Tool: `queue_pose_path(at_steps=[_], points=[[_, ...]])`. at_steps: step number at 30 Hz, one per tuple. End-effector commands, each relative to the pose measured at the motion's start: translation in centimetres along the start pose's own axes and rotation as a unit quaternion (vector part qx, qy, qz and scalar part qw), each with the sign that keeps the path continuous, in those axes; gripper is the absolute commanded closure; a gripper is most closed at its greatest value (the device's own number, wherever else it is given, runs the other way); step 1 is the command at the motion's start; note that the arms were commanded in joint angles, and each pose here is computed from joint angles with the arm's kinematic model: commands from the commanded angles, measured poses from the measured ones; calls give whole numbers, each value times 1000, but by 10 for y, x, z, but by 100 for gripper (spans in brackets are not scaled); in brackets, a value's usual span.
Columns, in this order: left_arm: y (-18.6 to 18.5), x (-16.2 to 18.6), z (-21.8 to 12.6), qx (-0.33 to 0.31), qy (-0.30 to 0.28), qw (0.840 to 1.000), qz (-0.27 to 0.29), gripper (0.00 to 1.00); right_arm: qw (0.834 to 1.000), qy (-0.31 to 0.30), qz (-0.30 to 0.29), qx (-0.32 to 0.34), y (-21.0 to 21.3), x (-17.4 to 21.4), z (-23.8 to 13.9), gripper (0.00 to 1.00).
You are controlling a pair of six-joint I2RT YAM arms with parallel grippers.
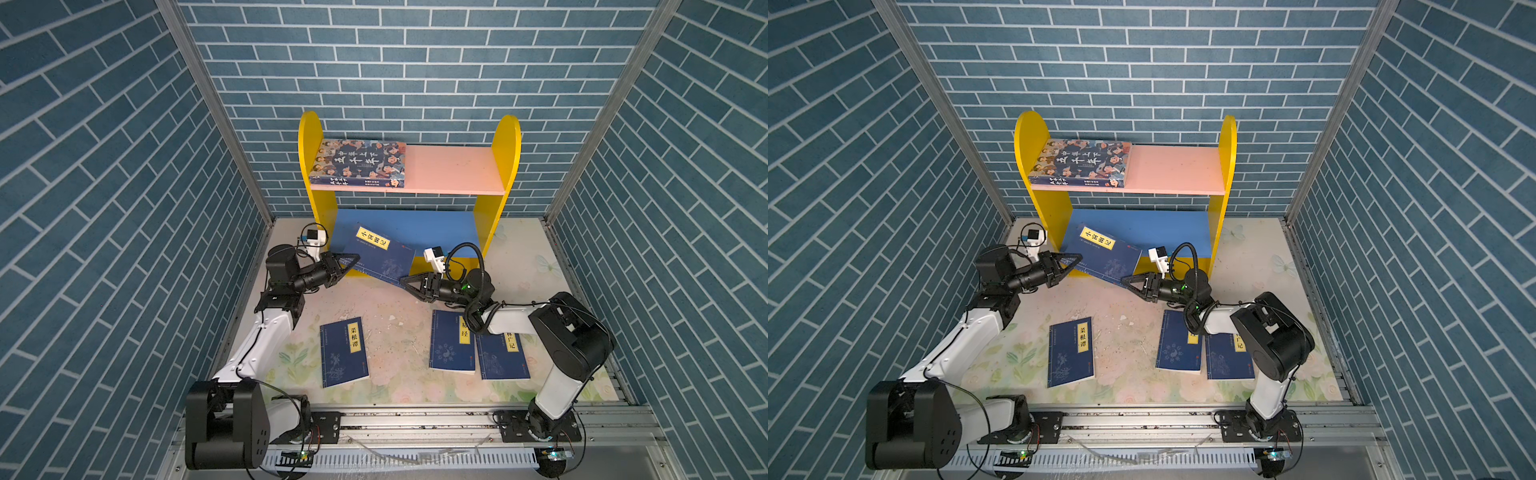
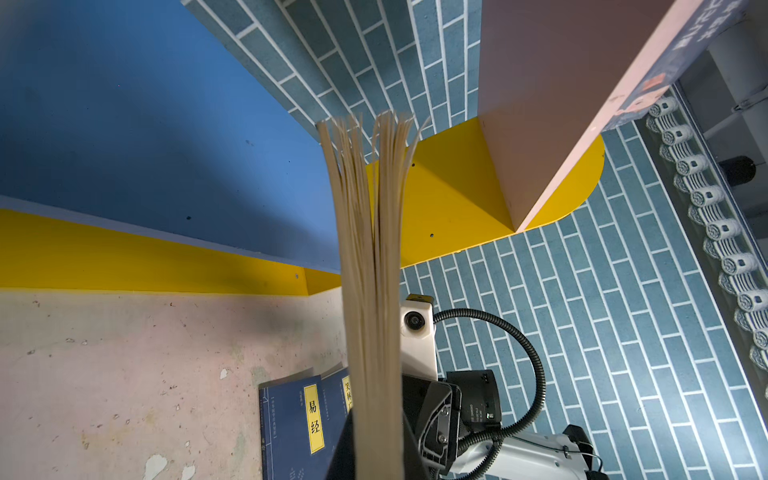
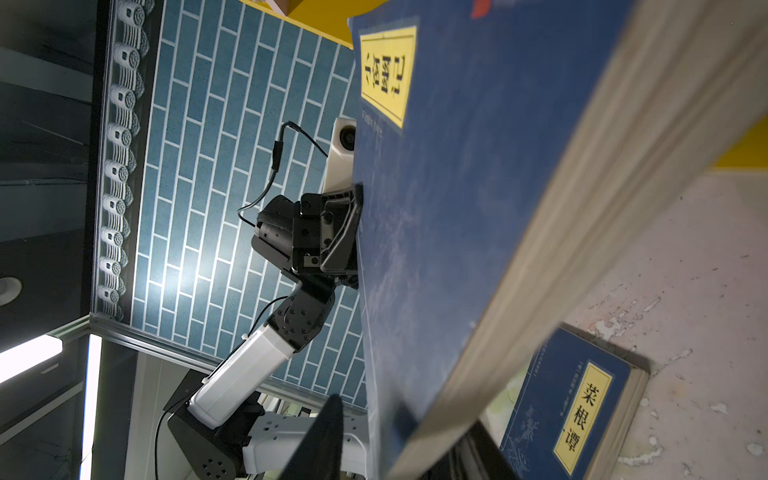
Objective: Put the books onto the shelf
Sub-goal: 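Lower the book onto the blue lower shelf with the right gripper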
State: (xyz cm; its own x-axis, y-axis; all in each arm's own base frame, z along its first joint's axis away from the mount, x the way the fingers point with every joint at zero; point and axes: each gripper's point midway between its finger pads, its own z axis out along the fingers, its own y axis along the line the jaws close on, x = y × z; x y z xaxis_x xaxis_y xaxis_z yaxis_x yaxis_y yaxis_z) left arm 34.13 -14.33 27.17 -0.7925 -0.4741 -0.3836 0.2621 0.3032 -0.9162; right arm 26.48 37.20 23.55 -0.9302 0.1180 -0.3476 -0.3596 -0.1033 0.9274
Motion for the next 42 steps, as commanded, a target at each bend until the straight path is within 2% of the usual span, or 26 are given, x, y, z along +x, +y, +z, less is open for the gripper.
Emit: queue_pose_path(at_steps=[1, 4, 6, 12, 14, 18, 20, 21, 23, 30, 42], points=[[-10, -4, -3, 17, -10, 1000, 24, 100, 1000, -18, -8, -17, 7, -10, 6, 60], [-5, -2, -3, 11, -11, 1000, 21, 100, 1000, -25, -8, -18, 7, -13, 9, 65], [0, -1, -3, 3, -13, 1000, 16, 100, 999, -30, -9, -18, 7, -16, 10, 76], [16, 2, -3, -28, -11, 999, 11, 100, 999, -34, -10, -21, 8, -22, 15, 96], [21, 4, -4, -38, -11, 999, 10, 91, 999, -33, -13, -21, 9, -24, 16, 100], [31, 5, -9, -63, -16, 998, 7, 59, 999, -32, -18, -13, 7, -29, 20, 100], [41, 2, -16, -98, -25, 995, 3, 44, 999, -29, -19, -3, 3, -32, 21, 100], [48, 1, -22, -126, -28, 992, 1, 39, 999, -29, -20, 5, 1, -35, 21, 100], [57, -5, -35, -170, -40, 985, 8, 33, 999, -23, -19, 21, -5, -38, 23, 100], [55, -30, -70, -186, -100, 978, -9, 31, 997, -10, -19, 73, -25, -51, 26, 100], [34, -37, -69, -163, -101, 981, 7, 31, 993, 16, -12, 121, -51, -72, 40, 100]])
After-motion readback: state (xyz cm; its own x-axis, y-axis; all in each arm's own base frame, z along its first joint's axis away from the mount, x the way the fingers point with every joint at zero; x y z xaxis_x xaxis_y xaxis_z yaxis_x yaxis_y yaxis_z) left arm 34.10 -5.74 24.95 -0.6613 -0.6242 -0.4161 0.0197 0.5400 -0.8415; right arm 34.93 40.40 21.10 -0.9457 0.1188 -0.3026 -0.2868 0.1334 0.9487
